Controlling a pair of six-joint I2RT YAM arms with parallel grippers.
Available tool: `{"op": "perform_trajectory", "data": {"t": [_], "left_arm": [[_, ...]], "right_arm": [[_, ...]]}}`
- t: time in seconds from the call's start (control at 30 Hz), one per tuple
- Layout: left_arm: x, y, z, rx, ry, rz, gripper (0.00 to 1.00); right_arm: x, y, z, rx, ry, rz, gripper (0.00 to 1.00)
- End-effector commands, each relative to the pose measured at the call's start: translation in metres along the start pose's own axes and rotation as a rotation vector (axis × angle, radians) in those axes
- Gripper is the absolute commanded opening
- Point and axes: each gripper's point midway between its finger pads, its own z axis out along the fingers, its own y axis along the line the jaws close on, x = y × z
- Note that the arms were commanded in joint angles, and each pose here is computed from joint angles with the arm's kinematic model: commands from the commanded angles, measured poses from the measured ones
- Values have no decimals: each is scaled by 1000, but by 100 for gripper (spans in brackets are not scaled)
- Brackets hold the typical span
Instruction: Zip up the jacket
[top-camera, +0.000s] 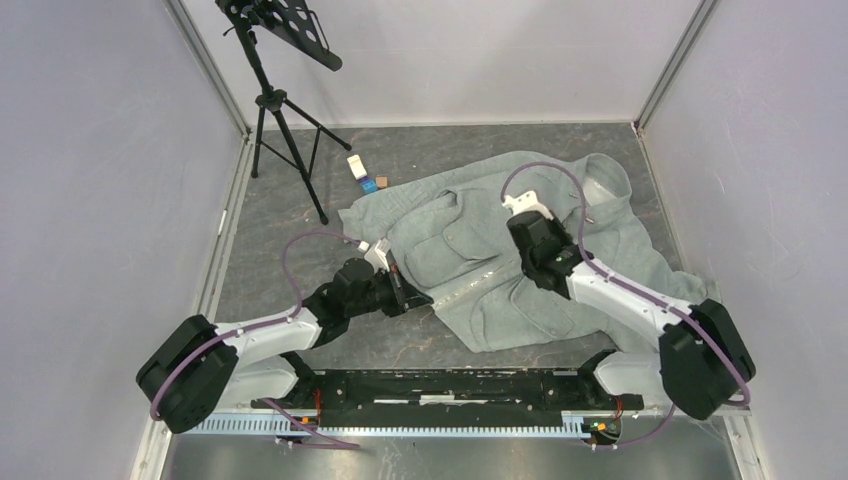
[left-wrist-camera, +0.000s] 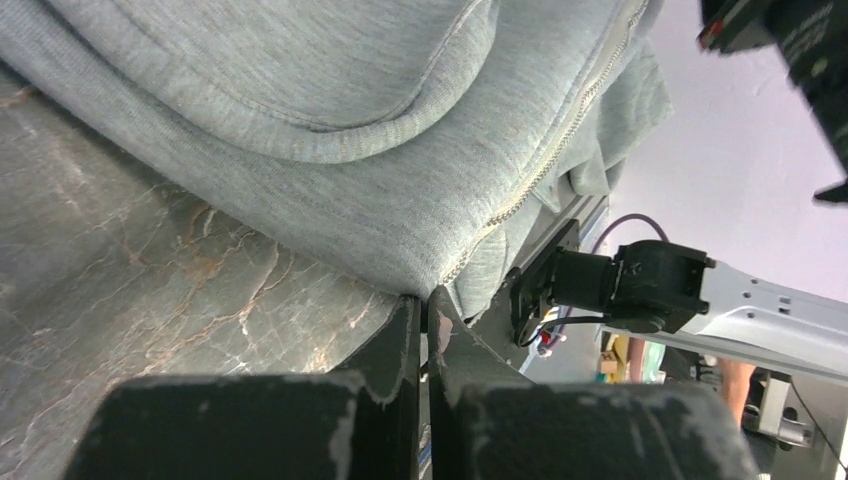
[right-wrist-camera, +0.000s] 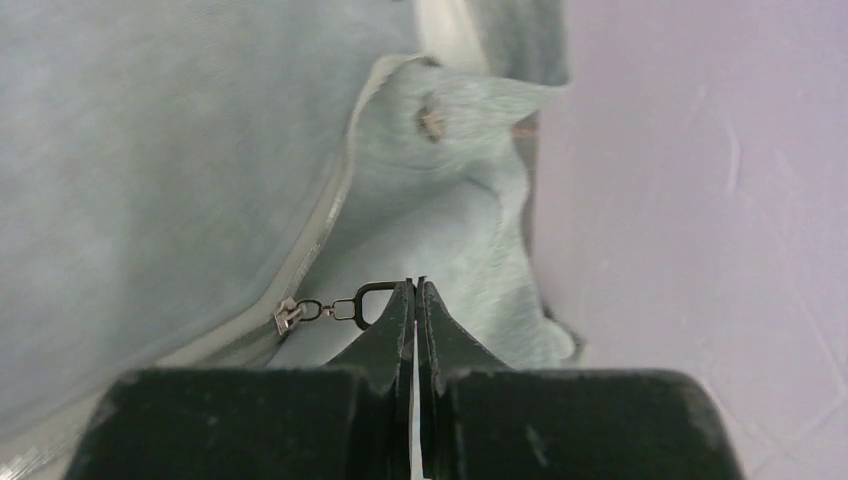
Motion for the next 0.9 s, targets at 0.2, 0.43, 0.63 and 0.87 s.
{"op": "perform_trajectory", "data": {"t": [0.2, 0.43, 0.63, 0.87], "left_arm": [[15, 30, -3, -90, 73, 99, 2], [24, 49, -3, -148, 110, 100, 2], [24, 65, -8, -232, 102, 102, 2], [20, 58, -3, -216, 105, 110, 2]], "right_arm": [[-17, -113, 76, 342, 62, -25, 0], [-16, -177, 124, 480, 130, -14, 0], [-24, -230, 160, 558, 138, 4, 0], [-53, -189, 144, 413, -23, 44, 0]]}}
